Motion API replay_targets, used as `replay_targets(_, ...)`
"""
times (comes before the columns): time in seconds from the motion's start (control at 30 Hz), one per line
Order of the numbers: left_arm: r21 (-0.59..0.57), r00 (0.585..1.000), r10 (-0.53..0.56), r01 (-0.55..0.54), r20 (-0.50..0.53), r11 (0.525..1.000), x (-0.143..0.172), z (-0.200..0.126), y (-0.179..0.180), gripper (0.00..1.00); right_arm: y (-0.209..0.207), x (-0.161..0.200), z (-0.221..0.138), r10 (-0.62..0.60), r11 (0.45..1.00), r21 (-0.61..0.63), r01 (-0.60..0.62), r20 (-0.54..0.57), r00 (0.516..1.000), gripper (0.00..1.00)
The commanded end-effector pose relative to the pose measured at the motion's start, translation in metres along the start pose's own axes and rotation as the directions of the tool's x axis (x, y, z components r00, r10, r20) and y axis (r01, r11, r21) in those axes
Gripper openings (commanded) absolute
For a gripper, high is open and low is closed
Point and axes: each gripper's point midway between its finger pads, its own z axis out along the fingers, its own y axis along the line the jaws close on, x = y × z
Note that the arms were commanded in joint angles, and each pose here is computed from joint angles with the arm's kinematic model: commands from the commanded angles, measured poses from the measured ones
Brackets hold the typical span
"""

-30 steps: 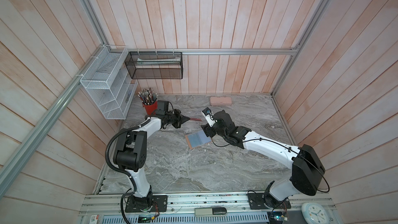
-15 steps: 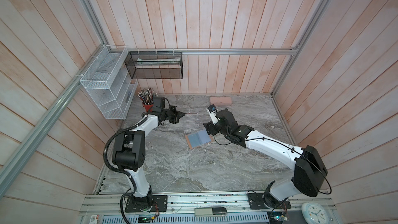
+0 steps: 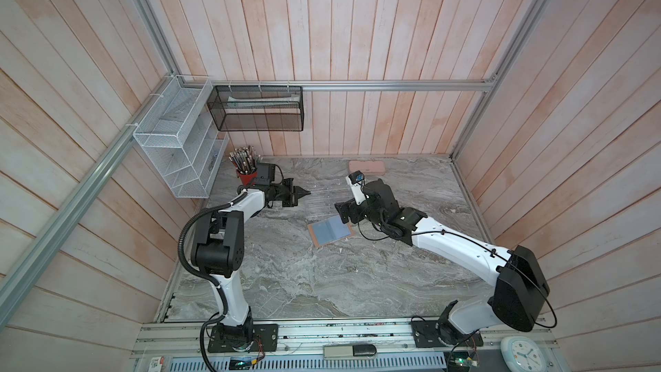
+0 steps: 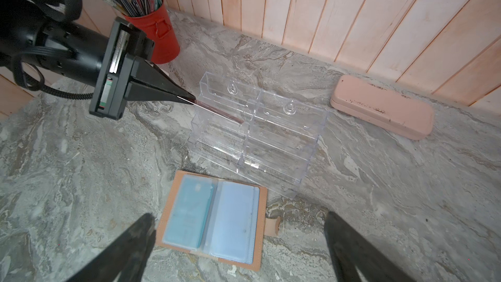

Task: Take the credit cards out of the card holder
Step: Place the credit card in the storage box.

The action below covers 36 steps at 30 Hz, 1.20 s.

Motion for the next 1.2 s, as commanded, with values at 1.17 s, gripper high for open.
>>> replay_targets(1.17,-0.029,0.989,-0.146,0.145,-0.031,0.989,-0.028,0.011,0.033,0.0,0.0,0.009,0.001,0.11,0.994,-0.019,-0.11,0.003,0.994,0.98)
